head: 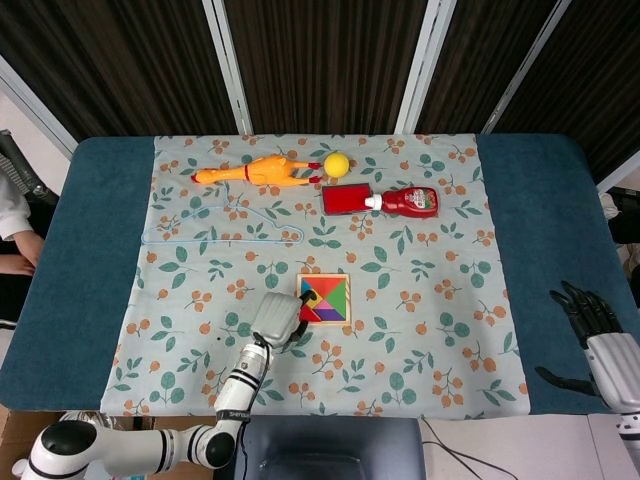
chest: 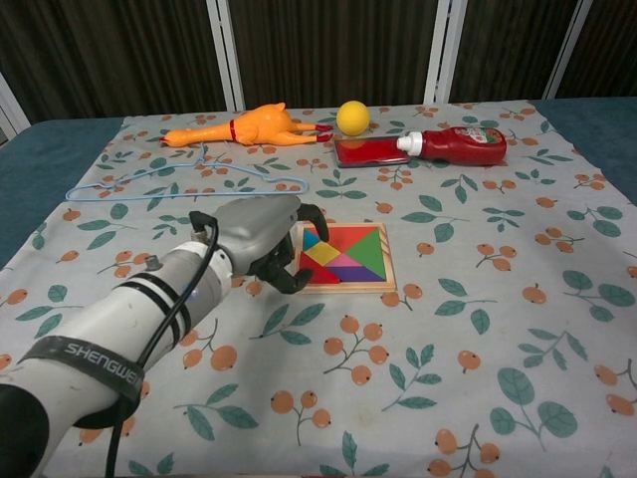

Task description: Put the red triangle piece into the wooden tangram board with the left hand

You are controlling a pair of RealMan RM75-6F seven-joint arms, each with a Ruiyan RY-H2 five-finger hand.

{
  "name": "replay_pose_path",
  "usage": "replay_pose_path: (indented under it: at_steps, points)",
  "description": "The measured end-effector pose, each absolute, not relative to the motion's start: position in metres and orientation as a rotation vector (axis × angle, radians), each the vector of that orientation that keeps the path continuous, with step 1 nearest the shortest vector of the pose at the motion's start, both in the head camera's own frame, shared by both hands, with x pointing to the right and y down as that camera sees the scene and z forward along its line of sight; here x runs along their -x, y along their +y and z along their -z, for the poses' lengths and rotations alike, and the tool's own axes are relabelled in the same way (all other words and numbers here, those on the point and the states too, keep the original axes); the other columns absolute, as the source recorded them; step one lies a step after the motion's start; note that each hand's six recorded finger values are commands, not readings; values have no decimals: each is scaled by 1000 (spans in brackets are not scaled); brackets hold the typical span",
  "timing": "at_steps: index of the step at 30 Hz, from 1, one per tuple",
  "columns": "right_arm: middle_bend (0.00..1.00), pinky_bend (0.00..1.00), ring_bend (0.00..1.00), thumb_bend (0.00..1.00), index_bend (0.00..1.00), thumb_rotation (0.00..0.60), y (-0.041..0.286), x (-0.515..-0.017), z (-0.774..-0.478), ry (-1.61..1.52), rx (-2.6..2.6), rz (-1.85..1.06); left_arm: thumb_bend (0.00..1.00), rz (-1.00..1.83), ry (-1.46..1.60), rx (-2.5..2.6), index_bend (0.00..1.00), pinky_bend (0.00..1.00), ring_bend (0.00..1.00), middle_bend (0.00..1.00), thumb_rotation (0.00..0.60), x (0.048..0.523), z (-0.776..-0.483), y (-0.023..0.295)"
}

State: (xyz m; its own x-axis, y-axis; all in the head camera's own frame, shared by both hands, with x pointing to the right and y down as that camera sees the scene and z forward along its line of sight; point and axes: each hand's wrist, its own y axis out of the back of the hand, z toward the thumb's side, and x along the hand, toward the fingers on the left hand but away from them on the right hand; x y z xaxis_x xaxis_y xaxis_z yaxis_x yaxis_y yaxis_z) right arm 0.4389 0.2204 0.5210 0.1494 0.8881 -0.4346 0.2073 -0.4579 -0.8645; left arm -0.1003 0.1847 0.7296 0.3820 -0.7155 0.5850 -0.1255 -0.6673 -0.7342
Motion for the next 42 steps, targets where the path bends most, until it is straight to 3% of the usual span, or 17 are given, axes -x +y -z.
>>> replay_pose_path:
  at_steps: [12, 42]
  points:
    - [0, 0, 0, 202, 0, 600, 222, -438, -520, -1049, 1785, -1333, 410, 1360, 720, 2031, 350, 1000, 1000, 1000, 600, 131, -734, 191]
    - [0, 0, 0, 203, 0, 600, 223, -438, -518, -1050, 1792, -1331, 411, 1282, 707, 2073, 348, 1000, 1000, 1000, 600, 113, -727, 200]
